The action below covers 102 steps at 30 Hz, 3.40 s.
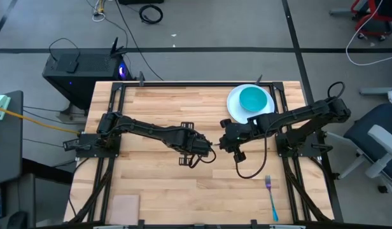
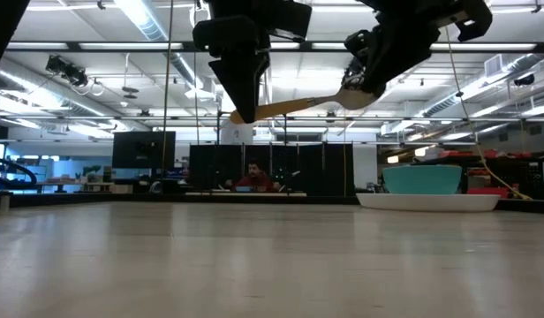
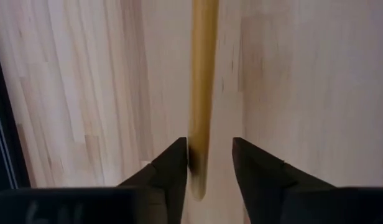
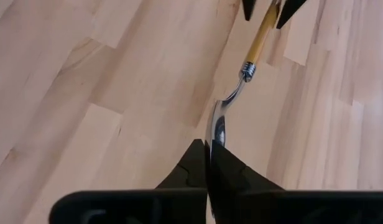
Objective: Set table place
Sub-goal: Put the yellow spoon into the green bowl
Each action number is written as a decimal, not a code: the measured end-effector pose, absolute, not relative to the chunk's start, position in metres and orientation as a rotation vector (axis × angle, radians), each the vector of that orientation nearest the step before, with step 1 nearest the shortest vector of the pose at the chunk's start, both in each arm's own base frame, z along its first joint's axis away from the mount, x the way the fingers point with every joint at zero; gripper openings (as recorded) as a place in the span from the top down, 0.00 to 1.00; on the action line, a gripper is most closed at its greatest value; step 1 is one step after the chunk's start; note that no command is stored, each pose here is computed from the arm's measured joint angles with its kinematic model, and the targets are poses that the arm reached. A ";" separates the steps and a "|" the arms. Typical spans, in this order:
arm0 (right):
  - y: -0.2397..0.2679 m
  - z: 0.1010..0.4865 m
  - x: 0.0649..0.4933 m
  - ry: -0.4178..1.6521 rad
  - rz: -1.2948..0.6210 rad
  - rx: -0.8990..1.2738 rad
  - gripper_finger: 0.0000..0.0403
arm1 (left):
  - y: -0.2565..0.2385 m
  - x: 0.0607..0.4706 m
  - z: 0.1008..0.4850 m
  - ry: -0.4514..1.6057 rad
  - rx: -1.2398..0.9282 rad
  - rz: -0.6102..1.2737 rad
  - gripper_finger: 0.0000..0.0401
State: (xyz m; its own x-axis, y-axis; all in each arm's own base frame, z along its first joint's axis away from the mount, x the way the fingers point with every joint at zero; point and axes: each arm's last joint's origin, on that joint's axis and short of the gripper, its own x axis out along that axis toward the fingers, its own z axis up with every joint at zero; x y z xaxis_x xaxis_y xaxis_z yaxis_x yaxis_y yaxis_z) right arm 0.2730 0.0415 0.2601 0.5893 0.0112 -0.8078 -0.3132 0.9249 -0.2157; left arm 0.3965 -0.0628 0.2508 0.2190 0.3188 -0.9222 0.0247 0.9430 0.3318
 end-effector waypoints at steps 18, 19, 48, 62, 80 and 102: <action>0.030 0.266 0.258 1.003 0.002 -0.436 1.00 | -0.058 0.376 0.289 1.274 0.339 0.249 0.63; 0.027 0.270 0.255 0.995 -0.020 -0.434 1.00 | -0.057 0.374 0.293 1.256 0.326 0.260 0.64; -0.086 0.250 0.177 1.096 -1.225 -0.249 1.00 | -0.056 0.365 0.316 1.154 0.287 0.287 0.65; -0.103 0.208 0.166 1.114 -1.194 -0.101 1.00 | -0.057 0.367 0.316 1.138 0.281 0.288 0.66; -0.100 0.183 0.162 1.102 -1.145 -0.050 1.00 | -0.057 0.367 0.315 1.139 0.280 0.289 0.66; -0.098 0.175 0.161 1.106 -1.071 0.011 1.00 | -0.057 0.367 0.315 1.139 0.279 0.290 0.67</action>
State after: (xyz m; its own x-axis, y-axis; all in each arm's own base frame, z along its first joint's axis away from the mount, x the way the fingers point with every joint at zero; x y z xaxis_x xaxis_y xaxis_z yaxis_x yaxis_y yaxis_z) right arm 0.1610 -0.0976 0.1752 0.0313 -0.6902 -0.7229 0.7002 0.5313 -0.4769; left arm 0.3672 -0.0566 0.3154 0.3892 0.3647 -0.8459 -0.0841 0.9285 0.3616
